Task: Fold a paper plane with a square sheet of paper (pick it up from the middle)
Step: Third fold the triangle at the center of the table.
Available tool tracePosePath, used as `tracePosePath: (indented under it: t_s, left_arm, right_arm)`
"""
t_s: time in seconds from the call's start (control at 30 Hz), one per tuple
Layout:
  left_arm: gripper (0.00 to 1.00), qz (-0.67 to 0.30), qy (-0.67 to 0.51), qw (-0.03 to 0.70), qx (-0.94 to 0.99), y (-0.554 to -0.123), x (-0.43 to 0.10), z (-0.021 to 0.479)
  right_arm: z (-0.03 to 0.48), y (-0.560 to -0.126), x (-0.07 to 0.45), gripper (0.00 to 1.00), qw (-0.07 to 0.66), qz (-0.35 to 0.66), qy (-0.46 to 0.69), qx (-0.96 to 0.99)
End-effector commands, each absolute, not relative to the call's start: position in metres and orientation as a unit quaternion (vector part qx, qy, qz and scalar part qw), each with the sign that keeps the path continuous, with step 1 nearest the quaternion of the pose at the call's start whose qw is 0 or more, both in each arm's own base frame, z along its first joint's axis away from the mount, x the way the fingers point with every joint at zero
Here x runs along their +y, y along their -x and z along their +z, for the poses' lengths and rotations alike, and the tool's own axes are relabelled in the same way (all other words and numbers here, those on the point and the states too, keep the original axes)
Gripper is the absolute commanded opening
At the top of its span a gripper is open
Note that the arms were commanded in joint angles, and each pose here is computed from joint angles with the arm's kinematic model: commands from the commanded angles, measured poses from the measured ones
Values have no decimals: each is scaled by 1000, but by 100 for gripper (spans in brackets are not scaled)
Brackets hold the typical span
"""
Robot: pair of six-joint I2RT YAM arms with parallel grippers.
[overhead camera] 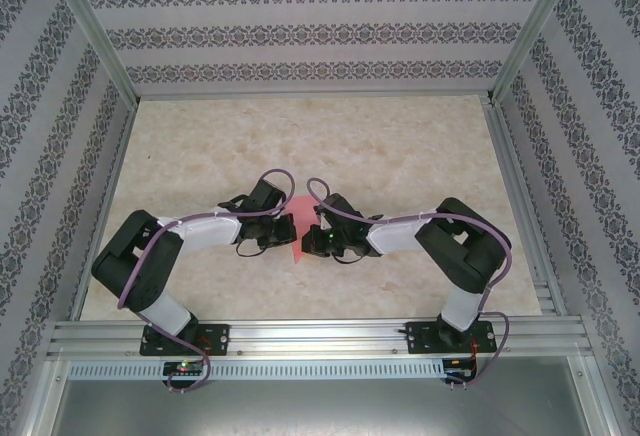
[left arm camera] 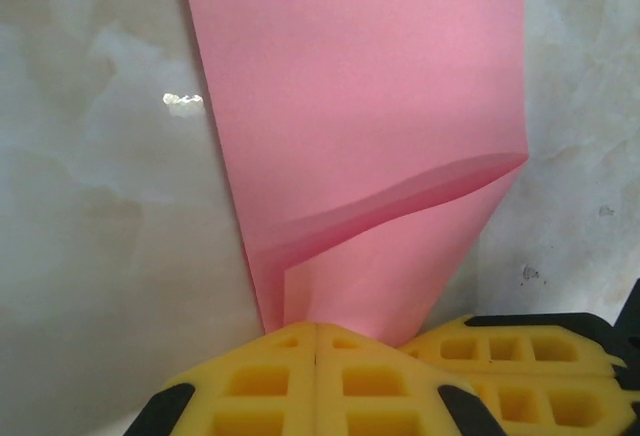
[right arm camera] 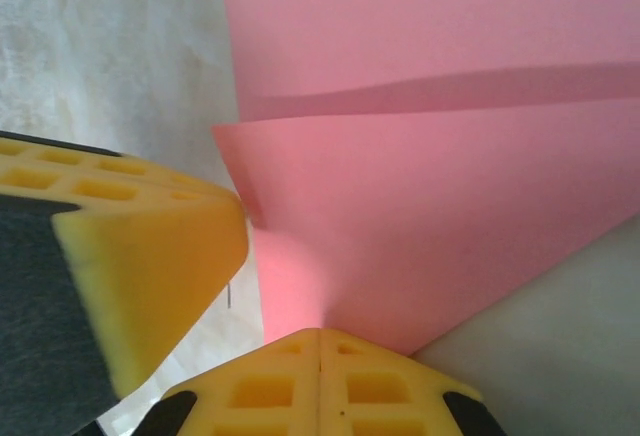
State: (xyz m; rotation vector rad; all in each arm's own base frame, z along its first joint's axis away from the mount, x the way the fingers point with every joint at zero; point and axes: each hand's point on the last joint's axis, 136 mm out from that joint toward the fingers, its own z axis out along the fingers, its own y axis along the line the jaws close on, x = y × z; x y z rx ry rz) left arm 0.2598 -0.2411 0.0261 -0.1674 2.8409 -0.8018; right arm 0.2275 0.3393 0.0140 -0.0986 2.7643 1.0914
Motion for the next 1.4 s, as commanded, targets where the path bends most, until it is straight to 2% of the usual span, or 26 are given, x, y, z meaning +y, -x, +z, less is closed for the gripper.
tracePosePath:
  t_s: [0.0,0.23,0.57,0.8,1.0,1.37]
  left_arm:
    - [4,-284,43,105,952,-268,-245,29]
    - [5,-318,30,104,942,-273,-257,40]
    - [4,-264,54,78,960,-269,-236,7]
    - [3,-259,66,66,961,-261,-232,-1]
    - [3,-259,79,64,961,-259,-229,-4]
    - [3,-256,89,68,960,-258,-226,-5]
  right_arm:
    - [7,-228,342,0,84,352,36,931]
    - [5,-231,338,0,87,333,46,938]
    - [22,-232,345,0,109,355,79,925]
    - [40,-222,361,0,123,387,99,909]
    - [29,-214,369,0,102,389,99,910]
    - [-2,-207,354,0,74,347,83,931]
